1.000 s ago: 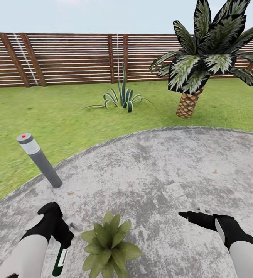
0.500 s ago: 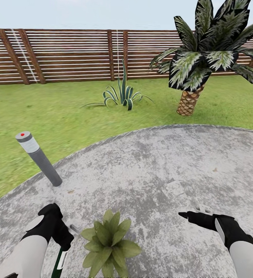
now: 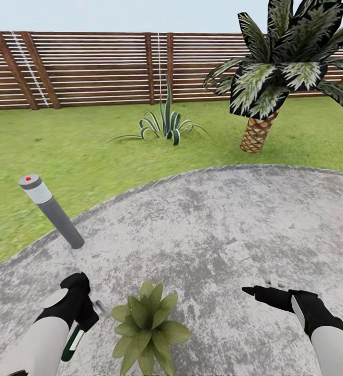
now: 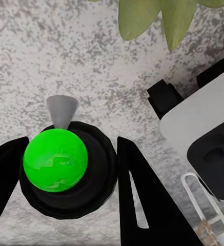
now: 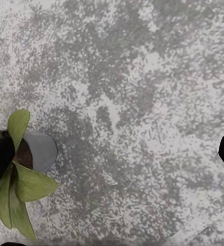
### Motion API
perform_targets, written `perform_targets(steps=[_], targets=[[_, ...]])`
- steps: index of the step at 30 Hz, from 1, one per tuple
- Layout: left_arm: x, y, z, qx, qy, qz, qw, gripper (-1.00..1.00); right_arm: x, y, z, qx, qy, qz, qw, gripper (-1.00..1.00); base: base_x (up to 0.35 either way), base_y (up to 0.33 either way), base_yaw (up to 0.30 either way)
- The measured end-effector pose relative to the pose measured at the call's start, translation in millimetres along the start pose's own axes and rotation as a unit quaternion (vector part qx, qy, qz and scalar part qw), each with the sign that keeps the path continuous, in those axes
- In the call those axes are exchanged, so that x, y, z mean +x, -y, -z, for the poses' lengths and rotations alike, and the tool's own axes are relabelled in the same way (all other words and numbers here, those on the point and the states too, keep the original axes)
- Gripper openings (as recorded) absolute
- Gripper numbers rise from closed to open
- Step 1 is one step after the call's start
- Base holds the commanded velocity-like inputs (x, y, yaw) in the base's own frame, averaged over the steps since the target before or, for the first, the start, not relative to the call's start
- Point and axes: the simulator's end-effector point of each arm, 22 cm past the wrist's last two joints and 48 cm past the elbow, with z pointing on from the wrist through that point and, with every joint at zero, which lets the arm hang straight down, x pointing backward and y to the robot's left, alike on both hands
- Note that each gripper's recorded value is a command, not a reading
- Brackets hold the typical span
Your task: Pick up the pesticide atomizer in the garden and spray insectifuge to fully cover both potted plants in the garden.
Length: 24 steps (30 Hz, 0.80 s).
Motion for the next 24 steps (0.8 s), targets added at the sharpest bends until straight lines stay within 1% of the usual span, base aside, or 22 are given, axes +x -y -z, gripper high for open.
perform_targets(steps=[16,24], targets=[[-1,0,-1.7,0.001,0.002,0.002,1.0,-1.0,2,0,-1.2,0.0,-0.002,-0.001,1.0,1.0,0.0,0.0,0.0],[-3,-1,-14.4,0.002,0.003,0.003,1.0,-1.0,7,5,-11.9,0.0,-0.002,-0.001,1.0,1.0,0.0,0.0,0.0]])
